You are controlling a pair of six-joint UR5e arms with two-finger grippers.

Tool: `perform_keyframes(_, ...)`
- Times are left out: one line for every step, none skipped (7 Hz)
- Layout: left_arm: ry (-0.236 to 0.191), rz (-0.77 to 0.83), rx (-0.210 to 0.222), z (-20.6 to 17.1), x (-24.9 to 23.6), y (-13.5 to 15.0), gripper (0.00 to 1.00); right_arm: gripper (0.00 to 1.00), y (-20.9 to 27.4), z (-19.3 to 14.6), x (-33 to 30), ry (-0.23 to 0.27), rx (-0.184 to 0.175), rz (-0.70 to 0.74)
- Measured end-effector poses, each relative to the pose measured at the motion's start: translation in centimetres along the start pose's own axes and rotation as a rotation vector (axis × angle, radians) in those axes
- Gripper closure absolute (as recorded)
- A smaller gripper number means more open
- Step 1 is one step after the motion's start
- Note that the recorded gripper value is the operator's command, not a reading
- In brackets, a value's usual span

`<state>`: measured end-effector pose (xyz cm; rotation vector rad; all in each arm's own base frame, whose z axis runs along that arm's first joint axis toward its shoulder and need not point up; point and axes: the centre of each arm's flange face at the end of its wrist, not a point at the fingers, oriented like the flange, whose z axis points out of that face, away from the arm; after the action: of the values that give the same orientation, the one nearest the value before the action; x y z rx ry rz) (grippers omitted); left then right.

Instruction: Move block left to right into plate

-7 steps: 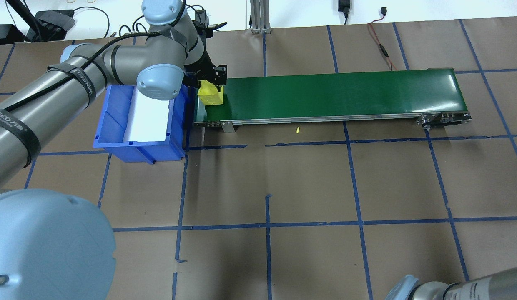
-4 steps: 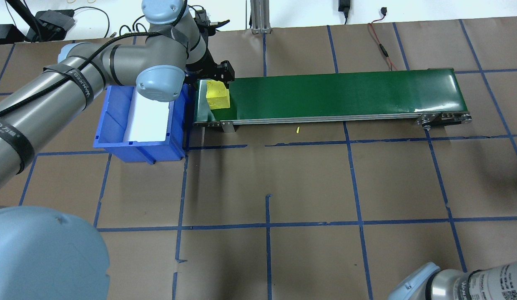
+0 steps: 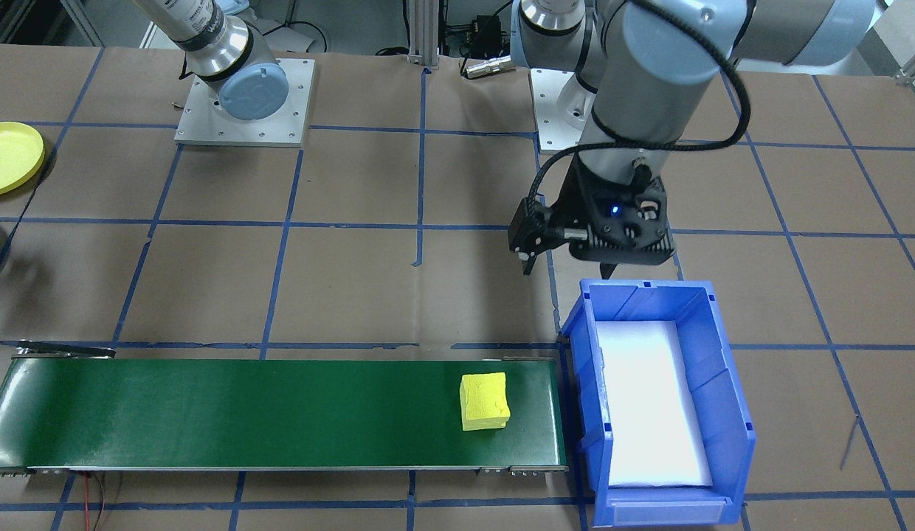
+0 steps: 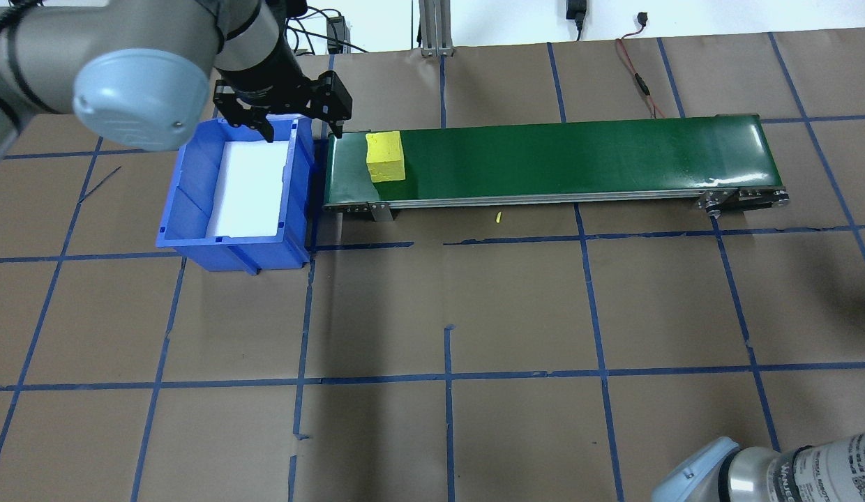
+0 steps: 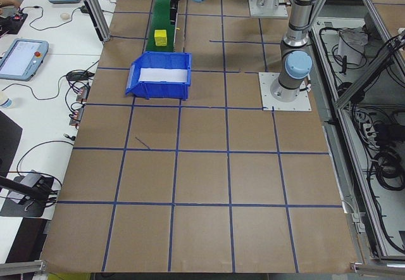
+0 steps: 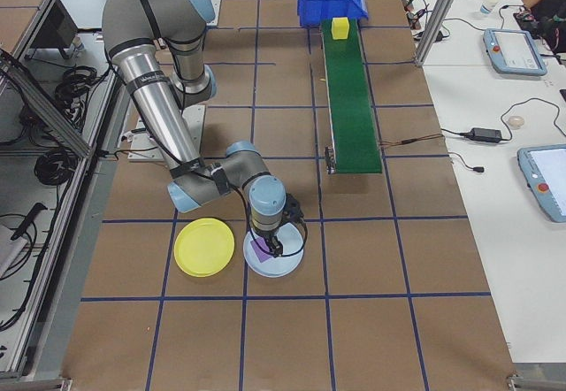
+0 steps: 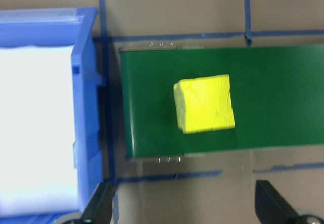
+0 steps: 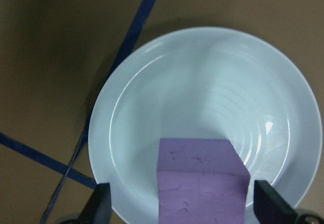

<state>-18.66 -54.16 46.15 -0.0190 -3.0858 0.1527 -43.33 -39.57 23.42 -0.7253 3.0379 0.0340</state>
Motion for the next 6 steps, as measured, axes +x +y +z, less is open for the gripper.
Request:
perform_keyframes(-0.019,-0.015,-0.041,-2.1,-1.1,2.3,0.00,0.00,-3.0,-1.2,-1.2,0.009,0.021,0.049)
perform_keyframes(-0.052,-0.025,-0.064,-3.9,-2.1,3.9,0.00,0.00,-7.7,-3.2,-3.5,0.035,0.034,0.073)
perform_keyframes(-0.077,-0.040,-0.068,-5.2,-3.2,4.8,0.00,0.00,-12.4,-5.2,-6.4,0.052,0.051,0.104)
perform_keyframes(-0.085,-0.047,-0.087,-5.3,-4.4,5.2,0.00,0.00,-17.0,-6.6,-9.6,0.043,0.072,0.137)
perform_keyframes(-0.083,-0.021,-0.110,-5.3,-5.4,5.4,0.00,0.00,-21.7,-7.7,-13.1,0.022,0.094,0.185)
perform_keyframes(-0.079,0.024,-0.115,-5.4,-6.0,5.5,0.00,0.00,-26.3,-8.5,-17.1,0.000,0.118,0.231)
